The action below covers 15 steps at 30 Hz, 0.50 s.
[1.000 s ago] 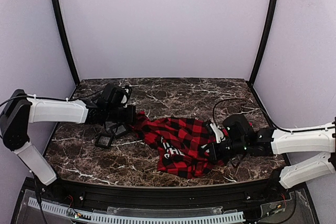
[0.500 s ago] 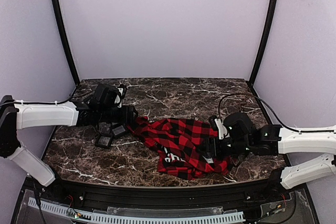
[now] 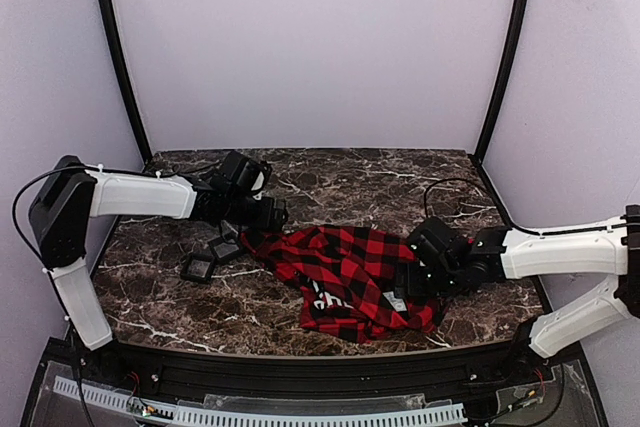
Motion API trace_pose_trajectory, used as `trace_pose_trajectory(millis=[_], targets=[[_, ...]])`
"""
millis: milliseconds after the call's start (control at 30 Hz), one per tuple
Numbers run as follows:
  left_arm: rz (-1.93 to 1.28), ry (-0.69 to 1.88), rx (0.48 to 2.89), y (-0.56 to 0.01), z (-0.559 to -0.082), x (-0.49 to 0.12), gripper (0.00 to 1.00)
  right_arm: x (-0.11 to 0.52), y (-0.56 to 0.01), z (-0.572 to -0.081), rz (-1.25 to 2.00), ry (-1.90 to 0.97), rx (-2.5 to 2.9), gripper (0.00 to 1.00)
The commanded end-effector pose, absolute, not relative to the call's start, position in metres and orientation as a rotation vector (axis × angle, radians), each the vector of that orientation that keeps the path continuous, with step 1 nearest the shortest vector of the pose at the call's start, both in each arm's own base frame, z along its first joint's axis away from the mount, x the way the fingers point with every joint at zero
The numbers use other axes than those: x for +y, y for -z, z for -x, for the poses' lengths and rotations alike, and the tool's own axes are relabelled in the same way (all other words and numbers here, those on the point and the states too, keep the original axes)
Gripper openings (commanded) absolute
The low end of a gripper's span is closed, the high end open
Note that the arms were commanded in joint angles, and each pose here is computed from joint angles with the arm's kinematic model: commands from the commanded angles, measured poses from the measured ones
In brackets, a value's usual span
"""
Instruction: Remove the brooch from the garment
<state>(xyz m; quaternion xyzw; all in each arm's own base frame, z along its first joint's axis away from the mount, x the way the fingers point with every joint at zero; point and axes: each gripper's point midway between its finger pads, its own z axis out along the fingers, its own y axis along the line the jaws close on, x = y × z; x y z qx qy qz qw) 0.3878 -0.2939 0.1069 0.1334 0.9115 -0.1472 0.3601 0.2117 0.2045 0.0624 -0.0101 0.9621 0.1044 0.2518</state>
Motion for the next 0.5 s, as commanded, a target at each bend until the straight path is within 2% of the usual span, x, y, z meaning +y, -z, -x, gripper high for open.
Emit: trace_pose_trajectory(millis=[0, 300, 467], targets=[[-0.36, 0.357, 2.389, -0.101, -0.389, -0.294, 0.87, 0.175, -0.059, -0.223, -0.101, -0.111, 2.615, 0.87], [-0.337, 0.324, 2.447, -0.076, -0.386, -0.29, 0.72, 0.133, -0.05, -0.232, -0.216, 0.019, 2.603, 0.85], [-0.324, 0.332, 2.466, -0.067, -0.385, -0.291, 0.55, 0.13, -0.039, -0.233, -0.249, -0.005, 2.605, 0.77]])
